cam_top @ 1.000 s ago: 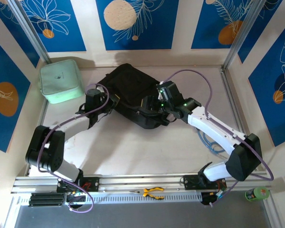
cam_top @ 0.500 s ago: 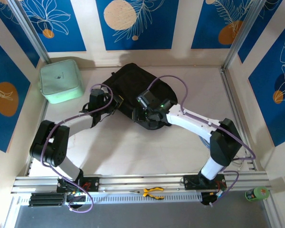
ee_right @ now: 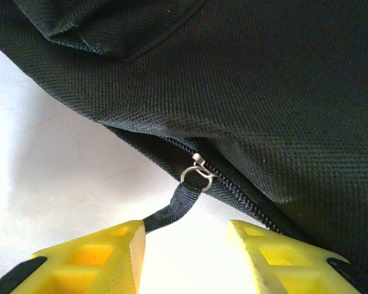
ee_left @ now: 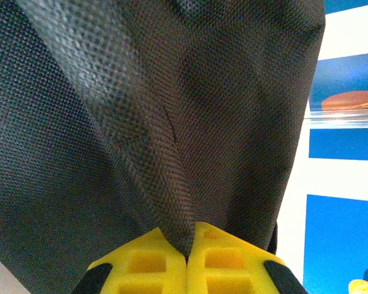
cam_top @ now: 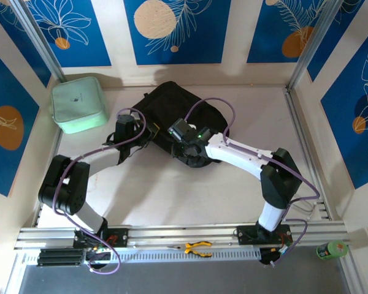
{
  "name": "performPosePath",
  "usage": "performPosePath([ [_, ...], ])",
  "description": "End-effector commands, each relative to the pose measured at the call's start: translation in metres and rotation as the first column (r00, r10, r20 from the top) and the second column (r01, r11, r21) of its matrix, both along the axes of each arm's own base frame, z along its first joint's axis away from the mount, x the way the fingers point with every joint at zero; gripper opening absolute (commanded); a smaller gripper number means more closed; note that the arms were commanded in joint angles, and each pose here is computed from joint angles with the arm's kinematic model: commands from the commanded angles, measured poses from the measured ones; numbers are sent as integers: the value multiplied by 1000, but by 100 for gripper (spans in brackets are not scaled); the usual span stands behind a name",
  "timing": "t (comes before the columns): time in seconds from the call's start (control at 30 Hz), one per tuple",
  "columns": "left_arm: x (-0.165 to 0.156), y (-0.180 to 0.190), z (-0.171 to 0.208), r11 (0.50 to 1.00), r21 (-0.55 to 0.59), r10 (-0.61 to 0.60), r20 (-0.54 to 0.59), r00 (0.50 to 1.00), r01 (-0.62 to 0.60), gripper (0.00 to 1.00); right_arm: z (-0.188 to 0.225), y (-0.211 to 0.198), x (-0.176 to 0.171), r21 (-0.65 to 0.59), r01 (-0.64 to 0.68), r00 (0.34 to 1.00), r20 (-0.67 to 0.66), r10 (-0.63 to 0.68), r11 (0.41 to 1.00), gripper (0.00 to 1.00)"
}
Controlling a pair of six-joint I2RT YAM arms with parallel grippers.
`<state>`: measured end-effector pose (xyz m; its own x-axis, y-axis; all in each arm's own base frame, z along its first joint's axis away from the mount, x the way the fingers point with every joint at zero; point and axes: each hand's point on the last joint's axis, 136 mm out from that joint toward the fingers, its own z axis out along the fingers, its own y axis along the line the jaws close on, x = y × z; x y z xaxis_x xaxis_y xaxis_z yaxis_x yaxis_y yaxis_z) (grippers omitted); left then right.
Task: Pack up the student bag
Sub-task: Zip the student bag at the top-center of the table.
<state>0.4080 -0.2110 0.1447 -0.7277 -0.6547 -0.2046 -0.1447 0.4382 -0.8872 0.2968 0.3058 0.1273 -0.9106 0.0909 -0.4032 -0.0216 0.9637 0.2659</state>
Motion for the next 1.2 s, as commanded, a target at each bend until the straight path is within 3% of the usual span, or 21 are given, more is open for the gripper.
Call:
performPosePath([
  [0.0, -2, -20, 25, 995, -35, -91, 82, 993, 94, 0, 11, -8, -10, 37, 71, 997, 28, -72, 997, 41],
  [0.37, -6, -22, 28, 992, -38, -114, 77, 990, 118, 0, 0, 10, -1, 160, 136, 991, -36, -132, 978, 48],
  [0.8, -6, -23, 26, 991, -40, -123, 73, 990, 126, 0, -13, 12, 6, 135, 175, 984, -45, -171, 975, 36],
  [1.0, -6, -23, 24, 991, -36, -124, 66, 990, 126, 0, -12, 10, 13, 119, 184, 983, -28, -182, 976, 25],
  [1.17, -4, -17, 15, 993, -1, -115, 39, 993, 115, 0, -9, -9, 10, 70, 178, 984, -3, -178, 982, 0],
])
